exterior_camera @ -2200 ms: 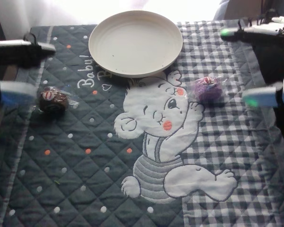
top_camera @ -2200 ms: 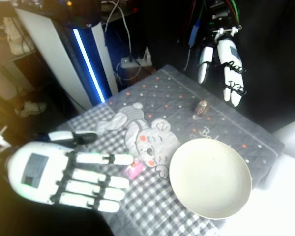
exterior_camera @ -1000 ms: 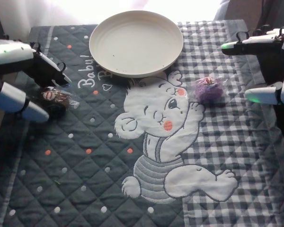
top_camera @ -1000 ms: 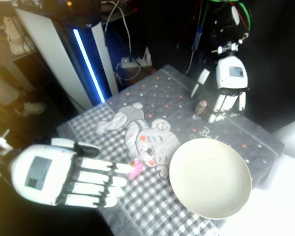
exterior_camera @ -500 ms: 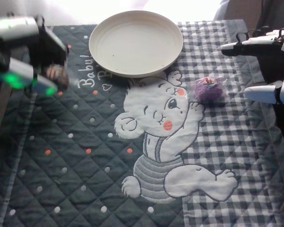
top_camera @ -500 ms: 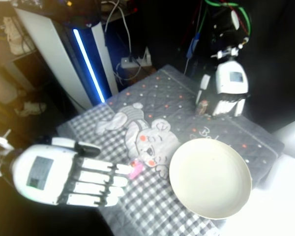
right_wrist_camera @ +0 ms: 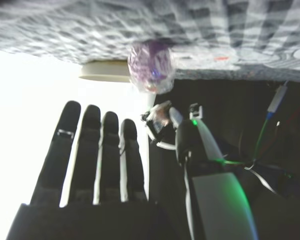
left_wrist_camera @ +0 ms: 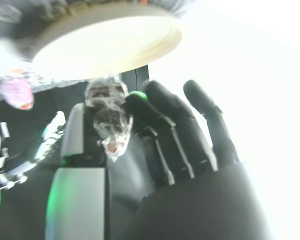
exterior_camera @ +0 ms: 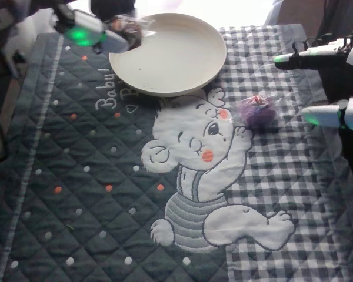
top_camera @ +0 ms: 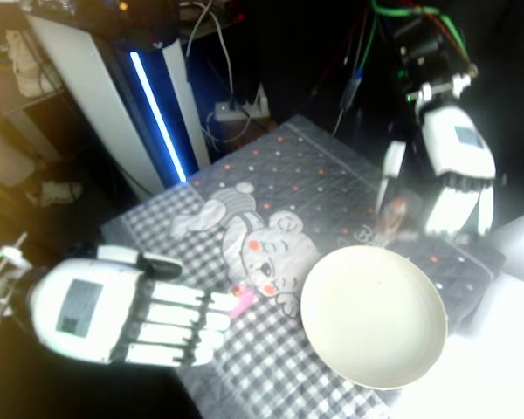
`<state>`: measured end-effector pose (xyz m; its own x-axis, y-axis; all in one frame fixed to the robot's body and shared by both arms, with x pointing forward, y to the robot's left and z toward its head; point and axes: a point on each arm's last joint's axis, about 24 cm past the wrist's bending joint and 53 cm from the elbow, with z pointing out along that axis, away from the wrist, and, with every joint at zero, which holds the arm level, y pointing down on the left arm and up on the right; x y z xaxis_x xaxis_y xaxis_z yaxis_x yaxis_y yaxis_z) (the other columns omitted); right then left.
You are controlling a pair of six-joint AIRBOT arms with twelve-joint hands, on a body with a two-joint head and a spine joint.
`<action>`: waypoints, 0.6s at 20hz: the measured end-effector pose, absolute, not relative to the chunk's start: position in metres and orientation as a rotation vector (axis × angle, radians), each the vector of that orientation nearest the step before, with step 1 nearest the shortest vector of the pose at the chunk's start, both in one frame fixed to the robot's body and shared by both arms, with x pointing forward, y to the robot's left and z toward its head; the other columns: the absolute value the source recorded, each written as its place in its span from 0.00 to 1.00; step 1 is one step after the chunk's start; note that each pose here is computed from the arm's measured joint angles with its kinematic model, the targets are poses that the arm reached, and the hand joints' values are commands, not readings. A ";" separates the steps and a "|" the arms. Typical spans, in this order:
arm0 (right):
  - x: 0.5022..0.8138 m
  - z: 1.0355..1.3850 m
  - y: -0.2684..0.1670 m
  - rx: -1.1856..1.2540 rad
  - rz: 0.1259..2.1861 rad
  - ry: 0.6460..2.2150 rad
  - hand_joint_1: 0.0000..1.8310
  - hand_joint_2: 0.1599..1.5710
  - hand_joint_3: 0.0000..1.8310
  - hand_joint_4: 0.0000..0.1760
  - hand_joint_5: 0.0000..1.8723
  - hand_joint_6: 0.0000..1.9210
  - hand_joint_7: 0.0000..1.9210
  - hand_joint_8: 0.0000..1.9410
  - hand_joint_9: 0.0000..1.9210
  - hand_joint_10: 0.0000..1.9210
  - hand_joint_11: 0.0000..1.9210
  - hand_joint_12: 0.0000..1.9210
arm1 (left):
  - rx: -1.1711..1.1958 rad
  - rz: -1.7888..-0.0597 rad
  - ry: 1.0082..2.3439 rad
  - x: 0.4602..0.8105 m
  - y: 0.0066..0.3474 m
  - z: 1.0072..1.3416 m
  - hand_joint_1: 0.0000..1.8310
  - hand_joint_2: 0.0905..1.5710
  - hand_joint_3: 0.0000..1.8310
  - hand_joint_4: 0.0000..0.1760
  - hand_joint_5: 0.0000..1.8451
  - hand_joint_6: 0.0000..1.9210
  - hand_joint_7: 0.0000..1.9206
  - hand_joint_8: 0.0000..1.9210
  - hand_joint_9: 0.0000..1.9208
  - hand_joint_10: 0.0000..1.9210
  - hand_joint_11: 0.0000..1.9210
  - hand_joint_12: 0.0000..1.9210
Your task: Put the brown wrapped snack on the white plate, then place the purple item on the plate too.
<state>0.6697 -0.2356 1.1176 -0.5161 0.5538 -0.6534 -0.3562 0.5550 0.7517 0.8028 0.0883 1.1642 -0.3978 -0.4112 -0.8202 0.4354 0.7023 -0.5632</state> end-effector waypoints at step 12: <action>0.673 1.116 -0.220 0.166 1.199 1.784 0.51 0.71 0.00 0.16 0.23 0.00 0.24 0.00 0.25 0.00 0.15 0.26 | -0.022 -0.915 1.798 0.786 0.117 1.149 0.38 0.57 0.01 0.54 0.19 0.00 0.15 0.00 0.15 0.00 0.00 0.43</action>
